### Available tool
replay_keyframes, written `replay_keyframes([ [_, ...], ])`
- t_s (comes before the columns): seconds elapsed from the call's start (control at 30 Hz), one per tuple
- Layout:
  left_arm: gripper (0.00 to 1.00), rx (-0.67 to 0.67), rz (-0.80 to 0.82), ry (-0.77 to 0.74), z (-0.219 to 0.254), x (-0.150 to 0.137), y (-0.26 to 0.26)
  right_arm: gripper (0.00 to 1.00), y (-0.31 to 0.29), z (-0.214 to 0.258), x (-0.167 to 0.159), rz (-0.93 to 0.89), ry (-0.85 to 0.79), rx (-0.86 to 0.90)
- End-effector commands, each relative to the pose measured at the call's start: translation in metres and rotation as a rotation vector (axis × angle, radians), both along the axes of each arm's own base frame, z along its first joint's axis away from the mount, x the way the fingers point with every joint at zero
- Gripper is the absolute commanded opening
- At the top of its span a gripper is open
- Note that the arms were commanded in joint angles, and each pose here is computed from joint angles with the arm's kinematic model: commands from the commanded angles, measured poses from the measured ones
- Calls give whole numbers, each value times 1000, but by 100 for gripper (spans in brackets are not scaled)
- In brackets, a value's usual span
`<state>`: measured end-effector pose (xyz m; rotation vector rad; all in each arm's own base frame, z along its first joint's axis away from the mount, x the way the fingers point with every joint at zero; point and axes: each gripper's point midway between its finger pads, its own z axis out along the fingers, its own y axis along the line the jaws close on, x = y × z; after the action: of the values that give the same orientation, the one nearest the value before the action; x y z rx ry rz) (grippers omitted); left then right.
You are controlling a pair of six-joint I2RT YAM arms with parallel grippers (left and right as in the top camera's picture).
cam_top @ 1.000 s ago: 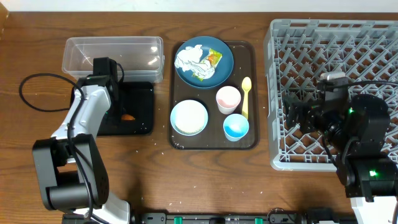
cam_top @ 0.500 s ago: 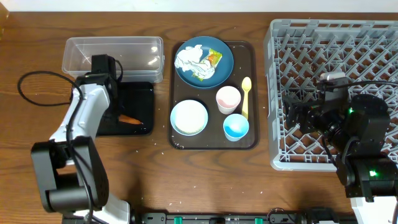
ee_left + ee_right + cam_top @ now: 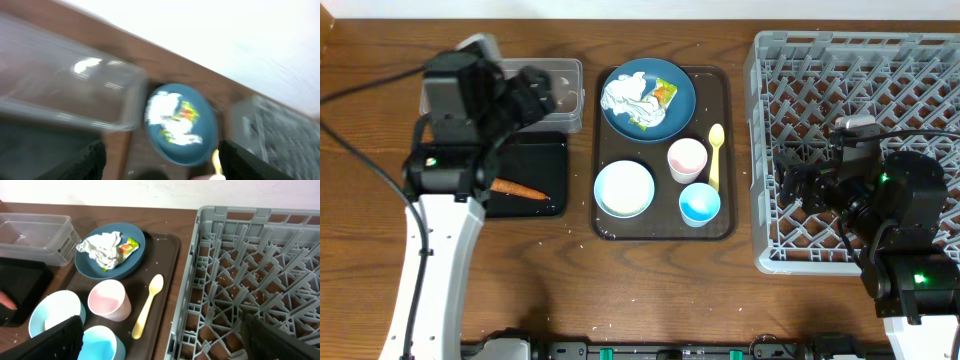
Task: Sort waste into correct bins and load items into the dishwasher rack
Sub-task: 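Move the left gripper back over the blue plate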
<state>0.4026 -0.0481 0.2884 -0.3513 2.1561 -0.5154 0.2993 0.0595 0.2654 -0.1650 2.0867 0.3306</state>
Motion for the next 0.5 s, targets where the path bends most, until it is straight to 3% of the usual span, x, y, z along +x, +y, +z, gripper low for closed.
replay_keyframes([
  [0.0,77,136,-194,-37,6,16,-38,98,-3,11,2,-8,-27,-3],
  [0.2,85,400,-309,49,-9,71,-77,98,-3,10,2,-8,-25,-3],
  [0.37,93,601,-561,174,-76,108,-113,98,-3,8,1,-8,-17,-4],
  [0.47,95,632,-620,236,-118,118,-119,98,-3,6,1,-8,-7,-5],
])
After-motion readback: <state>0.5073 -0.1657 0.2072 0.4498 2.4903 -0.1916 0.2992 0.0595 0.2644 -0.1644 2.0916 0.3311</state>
